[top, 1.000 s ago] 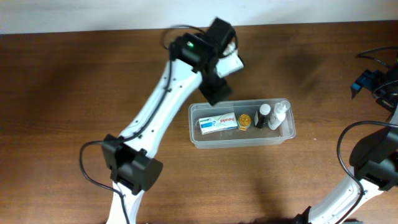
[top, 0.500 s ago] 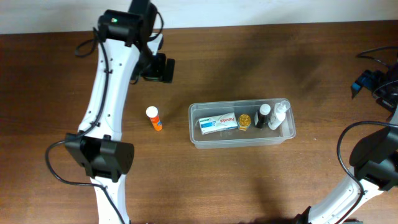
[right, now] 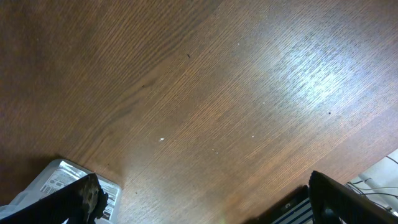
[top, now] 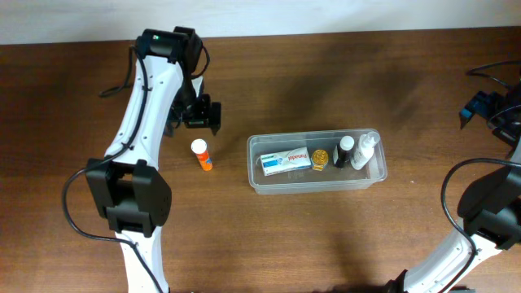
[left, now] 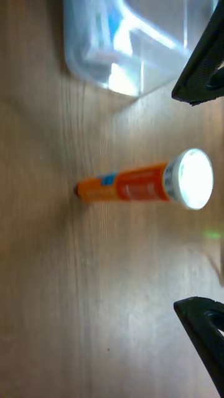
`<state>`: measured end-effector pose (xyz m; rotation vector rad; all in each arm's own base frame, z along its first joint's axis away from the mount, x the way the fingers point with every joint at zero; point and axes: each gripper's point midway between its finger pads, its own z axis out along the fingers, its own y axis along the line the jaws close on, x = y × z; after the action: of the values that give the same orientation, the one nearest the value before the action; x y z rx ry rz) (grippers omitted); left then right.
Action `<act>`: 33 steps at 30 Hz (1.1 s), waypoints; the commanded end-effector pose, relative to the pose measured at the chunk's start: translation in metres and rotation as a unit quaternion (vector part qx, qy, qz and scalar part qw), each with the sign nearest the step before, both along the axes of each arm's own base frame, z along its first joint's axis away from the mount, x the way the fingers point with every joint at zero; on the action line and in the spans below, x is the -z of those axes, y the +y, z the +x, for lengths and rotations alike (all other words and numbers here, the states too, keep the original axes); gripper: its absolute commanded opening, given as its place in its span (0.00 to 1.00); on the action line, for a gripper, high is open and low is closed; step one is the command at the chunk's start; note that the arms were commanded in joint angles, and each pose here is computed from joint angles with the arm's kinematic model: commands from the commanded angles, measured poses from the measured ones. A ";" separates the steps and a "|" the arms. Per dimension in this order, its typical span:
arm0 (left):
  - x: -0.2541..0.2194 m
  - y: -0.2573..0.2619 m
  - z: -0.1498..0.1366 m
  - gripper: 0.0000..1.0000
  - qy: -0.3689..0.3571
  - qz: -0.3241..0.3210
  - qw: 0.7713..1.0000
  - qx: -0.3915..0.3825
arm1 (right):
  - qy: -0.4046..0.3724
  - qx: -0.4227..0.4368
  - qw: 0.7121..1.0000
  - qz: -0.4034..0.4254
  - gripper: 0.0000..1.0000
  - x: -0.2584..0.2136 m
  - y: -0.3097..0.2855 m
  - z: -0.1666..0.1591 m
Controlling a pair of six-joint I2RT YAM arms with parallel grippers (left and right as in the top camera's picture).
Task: Pack container
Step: 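Lower left gripper onto the orange tube and grasp it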
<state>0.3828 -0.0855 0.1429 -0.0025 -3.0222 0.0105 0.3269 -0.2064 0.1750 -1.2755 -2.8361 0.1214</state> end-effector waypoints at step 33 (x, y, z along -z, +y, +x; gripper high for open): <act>0.047 -0.005 -0.037 0.65 0.091 0.008 0.996 -0.015 | -0.011 0.004 1.000 -0.005 0.98 -0.008 0.002 0.000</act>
<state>0.3495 -0.0883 0.0981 0.0368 -2.8586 -0.0177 0.3271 -0.2065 0.1750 -1.2747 -2.8372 0.1215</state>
